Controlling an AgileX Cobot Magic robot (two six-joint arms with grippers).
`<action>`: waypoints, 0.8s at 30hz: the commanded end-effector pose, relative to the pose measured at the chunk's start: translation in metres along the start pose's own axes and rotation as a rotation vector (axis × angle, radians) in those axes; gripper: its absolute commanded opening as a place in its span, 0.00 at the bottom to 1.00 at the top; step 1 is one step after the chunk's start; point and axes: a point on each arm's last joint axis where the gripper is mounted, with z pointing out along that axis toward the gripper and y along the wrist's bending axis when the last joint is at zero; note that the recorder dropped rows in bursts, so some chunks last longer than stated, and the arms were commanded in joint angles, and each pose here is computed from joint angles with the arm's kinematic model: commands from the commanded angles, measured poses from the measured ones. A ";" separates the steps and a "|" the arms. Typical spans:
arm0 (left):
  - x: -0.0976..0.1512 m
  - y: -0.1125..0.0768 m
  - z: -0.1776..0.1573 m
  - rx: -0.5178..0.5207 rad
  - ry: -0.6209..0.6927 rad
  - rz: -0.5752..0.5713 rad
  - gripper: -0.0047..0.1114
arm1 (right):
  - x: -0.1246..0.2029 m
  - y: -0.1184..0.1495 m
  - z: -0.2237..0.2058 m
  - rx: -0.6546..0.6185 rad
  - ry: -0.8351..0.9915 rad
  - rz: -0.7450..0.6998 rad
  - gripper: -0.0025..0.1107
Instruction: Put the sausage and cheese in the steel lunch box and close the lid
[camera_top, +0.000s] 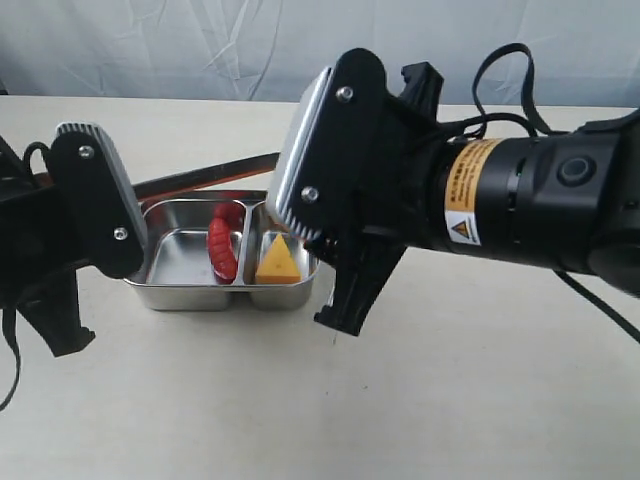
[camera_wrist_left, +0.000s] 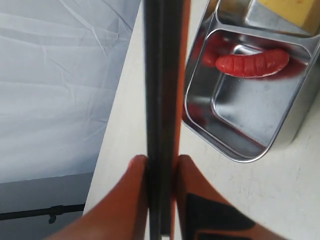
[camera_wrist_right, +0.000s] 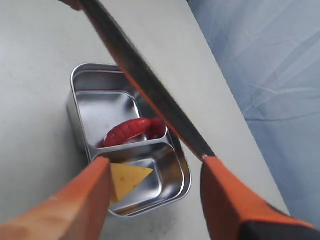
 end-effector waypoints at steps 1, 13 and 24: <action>-0.009 -0.001 0.007 -0.005 0.028 0.021 0.04 | -0.009 0.004 -0.001 0.002 -0.039 -0.122 0.49; -0.016 -0.001 0.013 -0.011 0.054 0.040 0.04 | -0.023 -0.017 0.004 0.030 0.102 -0.097 0.35; -0.020 -0.002 0.012 0.017 0.022 0.022 0.04 | -0.039 0.007 0.023 -0.025 0.143 -0.294 0.35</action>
